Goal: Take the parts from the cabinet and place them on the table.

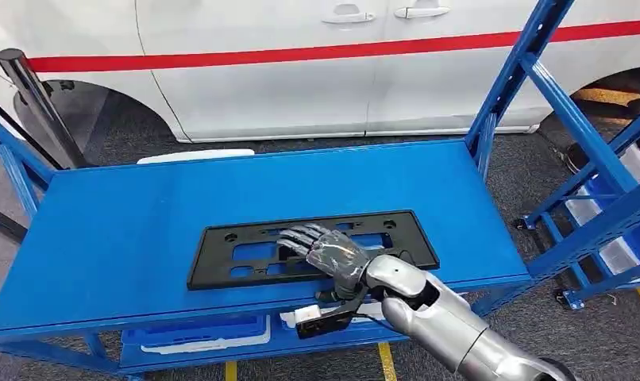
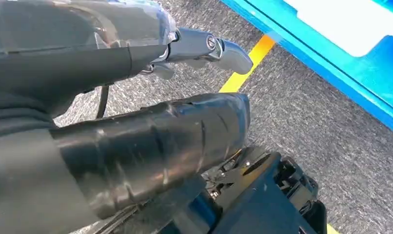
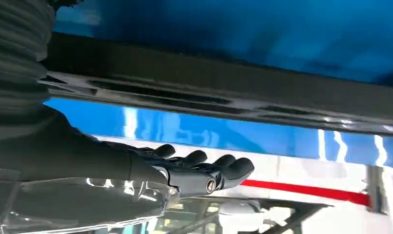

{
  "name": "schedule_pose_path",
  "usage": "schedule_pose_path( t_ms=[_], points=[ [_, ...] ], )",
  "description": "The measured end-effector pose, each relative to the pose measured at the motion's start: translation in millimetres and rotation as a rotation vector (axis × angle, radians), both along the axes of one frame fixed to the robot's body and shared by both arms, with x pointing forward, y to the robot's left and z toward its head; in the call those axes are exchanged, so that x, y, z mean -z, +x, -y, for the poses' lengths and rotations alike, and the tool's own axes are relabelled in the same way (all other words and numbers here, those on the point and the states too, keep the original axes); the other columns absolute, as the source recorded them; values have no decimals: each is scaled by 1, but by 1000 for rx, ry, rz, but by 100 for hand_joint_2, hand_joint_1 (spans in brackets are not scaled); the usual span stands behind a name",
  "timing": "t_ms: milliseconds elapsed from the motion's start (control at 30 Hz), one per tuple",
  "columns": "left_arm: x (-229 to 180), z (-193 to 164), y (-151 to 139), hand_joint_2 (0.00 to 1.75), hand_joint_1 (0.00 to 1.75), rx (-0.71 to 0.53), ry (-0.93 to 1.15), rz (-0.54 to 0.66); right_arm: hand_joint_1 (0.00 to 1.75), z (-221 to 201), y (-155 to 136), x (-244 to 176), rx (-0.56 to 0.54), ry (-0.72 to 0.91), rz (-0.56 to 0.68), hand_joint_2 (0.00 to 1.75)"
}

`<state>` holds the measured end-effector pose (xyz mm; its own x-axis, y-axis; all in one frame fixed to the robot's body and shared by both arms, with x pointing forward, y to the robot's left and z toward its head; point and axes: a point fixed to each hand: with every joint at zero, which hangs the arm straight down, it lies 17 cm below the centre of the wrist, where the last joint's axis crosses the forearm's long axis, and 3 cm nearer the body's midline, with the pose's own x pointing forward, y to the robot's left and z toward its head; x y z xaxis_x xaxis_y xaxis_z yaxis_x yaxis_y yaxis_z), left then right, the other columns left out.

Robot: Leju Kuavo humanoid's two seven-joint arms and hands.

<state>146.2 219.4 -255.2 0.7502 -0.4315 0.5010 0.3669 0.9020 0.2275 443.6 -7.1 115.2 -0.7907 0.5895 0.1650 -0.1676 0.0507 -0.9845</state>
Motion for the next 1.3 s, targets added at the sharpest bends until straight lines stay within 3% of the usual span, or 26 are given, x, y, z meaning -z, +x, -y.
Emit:
schedule_pose_path(
  t_ms=[600, 1133, 1233, 1300],
  points=[
    [2, -3, -5, 0, 0, -10, 4, -10, 0, 22, 31, -8, 117, -72, 169, 175],
    [2, -3, -5, 0, 0, -10, 6, -13, 0, 36, 43, 1, 159, -161, 225, 175],
    [2, -3, -5, 0, 0, -10, 4, -7, 21, 44, 51, 1, 190, -195, 252, 175],
    [1, -3, -6, 0, 0, -10, 2, -5, 21, 50, 55, 2, 208, -211, 268, 175]
  ],
)
